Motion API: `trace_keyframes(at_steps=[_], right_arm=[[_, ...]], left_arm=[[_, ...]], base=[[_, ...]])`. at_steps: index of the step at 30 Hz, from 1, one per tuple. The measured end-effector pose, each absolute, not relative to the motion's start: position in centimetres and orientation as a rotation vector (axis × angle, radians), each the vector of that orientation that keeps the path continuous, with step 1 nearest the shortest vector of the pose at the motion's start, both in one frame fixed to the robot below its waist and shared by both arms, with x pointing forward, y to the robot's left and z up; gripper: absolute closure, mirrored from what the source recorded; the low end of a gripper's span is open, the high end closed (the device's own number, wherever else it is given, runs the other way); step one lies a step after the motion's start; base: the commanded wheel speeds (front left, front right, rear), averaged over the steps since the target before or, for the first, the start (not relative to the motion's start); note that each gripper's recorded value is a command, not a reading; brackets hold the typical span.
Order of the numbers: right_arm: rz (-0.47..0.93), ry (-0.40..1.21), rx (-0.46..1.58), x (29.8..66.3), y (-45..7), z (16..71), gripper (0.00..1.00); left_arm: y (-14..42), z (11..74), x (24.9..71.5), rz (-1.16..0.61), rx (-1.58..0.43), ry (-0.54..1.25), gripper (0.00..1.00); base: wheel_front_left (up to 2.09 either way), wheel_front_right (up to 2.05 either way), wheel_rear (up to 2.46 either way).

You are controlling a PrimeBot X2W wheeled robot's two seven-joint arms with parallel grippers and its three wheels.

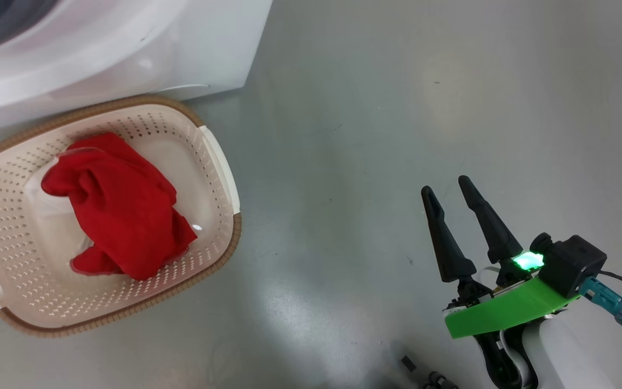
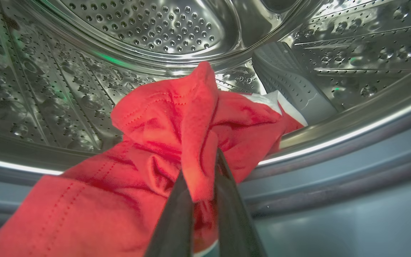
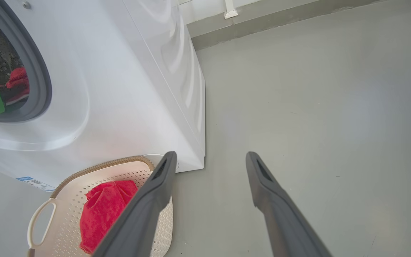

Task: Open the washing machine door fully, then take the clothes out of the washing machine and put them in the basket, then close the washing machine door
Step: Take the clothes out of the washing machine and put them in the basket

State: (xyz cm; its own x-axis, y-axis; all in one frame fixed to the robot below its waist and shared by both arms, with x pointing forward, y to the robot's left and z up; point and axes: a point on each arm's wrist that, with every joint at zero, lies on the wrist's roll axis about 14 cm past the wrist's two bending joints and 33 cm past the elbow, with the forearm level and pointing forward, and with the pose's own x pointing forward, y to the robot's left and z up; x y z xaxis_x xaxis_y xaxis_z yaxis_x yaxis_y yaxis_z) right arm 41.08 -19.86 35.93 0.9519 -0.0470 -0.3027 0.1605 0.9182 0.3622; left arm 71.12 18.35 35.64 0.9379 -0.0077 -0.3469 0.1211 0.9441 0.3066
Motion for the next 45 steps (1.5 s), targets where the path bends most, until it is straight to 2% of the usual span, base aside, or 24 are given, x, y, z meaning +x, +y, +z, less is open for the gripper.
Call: trace_keyframes(at_steps=[9,18,24,45], right_arm=[[-0.098,0.276,0.399,41.3,-19.6,36.6,0.0],[-0.09,0.238,0.396,41.5,-19.7,37.9,0.0],[-0.074,0.211,0.394,41.6,-19.3,39.0,0.0],[-0.049,0.177,0.374,39.4,-18.6,41.0,0.0]], left_arm=[[17.4,37.8,71.2,-0.084,0.313,0.279,1.0],[15.9,42.0,70.5,-0.073,0.124,0.147,1.0],[16.1,44.0,68.1,-0.047,-0.001,0.069,1.0],[17.4,49.5,57.1,-0.031,-0.107,-0.093,1.0]], base=[[0.0,0.0,0.0],[0.0,0.0,0.0],[0.0,0.0,0.0],[0.0,0.0,0.0]])
